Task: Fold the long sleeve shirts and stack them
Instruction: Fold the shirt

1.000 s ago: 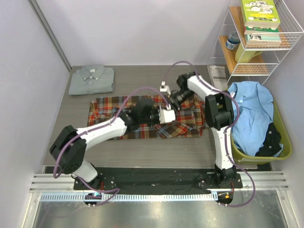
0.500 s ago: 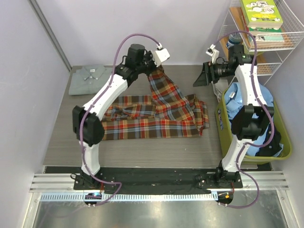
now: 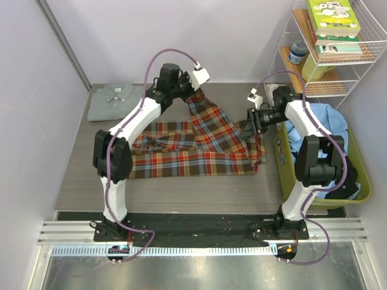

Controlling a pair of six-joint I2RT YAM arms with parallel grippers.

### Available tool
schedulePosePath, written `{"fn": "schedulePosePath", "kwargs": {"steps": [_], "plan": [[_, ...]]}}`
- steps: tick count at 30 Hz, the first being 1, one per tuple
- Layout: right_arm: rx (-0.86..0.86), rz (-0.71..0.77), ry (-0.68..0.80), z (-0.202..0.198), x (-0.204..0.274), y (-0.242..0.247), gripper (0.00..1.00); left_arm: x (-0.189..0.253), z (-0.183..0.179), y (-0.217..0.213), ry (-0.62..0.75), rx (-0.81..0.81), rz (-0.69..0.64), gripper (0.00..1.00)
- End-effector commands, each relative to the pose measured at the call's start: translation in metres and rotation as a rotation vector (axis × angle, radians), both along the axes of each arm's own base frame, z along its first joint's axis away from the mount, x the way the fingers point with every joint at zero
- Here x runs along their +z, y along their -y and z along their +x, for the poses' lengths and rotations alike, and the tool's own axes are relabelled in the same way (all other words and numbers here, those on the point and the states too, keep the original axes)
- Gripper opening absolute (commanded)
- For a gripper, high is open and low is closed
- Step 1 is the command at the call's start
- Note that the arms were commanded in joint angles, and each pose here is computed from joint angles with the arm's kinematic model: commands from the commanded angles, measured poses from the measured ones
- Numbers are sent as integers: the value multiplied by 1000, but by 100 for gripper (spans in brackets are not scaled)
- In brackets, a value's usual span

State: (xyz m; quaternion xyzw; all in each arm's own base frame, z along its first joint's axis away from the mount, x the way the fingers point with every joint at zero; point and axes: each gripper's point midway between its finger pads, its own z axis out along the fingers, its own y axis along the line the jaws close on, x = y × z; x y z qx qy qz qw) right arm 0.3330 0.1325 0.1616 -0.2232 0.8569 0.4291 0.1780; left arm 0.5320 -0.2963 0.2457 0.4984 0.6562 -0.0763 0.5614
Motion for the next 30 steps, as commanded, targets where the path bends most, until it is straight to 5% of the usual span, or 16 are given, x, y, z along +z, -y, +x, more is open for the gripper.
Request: {"fn": "schedulePosePath", "kwargs": {"steps": [1,5,12,13,14,30], "plan": [[54,-59,78,8,-8,-16,41,43,-57,-1,60,-179,-58,0],[54,-88,61,9,-22,-15,35,21,-134,-15,-39,-417,11,0],[48,-127,69,13,-26,-10,33,-55,-203,-76,-64,-701,232,0],[49,-134,67,13,-29,-9,33,-60,-206,-82,26,-796,309,0],[50,-140,62,12,-32,-9,33,-73,-224,-92,-51,-841,330,0],[66,-217,22,9,-54,2,30,-107,-215,-165,195,-1117,659,0]]}}
